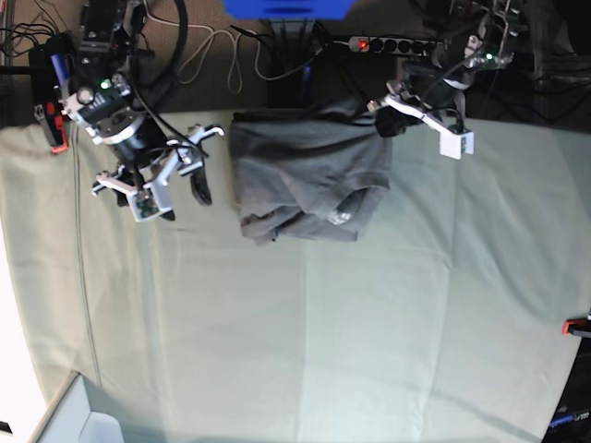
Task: Layout the t-shirt on the table in an organized manner, then fold the t-shirt properly
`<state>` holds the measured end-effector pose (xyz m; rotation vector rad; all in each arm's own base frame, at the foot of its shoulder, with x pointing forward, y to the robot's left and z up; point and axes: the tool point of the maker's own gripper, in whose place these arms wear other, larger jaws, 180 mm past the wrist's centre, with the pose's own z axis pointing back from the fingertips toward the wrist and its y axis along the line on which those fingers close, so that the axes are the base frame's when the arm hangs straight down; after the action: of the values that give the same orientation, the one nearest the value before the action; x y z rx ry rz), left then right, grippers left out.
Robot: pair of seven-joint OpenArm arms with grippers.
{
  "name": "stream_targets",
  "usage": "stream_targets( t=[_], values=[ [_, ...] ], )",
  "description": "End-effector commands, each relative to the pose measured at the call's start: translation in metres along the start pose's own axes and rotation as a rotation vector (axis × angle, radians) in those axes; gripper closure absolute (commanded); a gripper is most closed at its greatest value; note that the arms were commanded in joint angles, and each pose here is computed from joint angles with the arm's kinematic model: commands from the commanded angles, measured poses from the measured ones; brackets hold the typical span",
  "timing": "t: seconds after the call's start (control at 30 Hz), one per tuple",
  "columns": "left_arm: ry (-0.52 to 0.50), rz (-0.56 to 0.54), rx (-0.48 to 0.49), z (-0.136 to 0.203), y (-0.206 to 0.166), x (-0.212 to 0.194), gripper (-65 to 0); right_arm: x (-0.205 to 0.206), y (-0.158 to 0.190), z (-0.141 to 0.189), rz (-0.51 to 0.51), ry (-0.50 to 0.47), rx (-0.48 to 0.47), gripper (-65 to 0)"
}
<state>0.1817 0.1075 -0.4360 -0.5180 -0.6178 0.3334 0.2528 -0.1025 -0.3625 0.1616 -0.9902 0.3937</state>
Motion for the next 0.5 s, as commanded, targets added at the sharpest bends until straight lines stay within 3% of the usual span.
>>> stream_targets(
  t=[0.0, 0.23, 0.47],
  values=[
    [-0.031, -0.006, -0.012, 0.003, -0.003, 0.008, -0.3, 0.014, 0.006, 0.0, 0.001, -0.051, 0.02, -33.6],
    [-0.038, -0.014, -0.031, 0.005, -0.01, 0.013, -0.9, 0.024, 0.044, -0.008, 0.031, -0.073, 0.125, -33.6],
    [0.018, 0.017, -0.062, 0.01, -0.02, 0.005, -17.1, 0.029, 0.053, -0.01, 0.04, -0.083, 0.151, -33.6]
  ],
)
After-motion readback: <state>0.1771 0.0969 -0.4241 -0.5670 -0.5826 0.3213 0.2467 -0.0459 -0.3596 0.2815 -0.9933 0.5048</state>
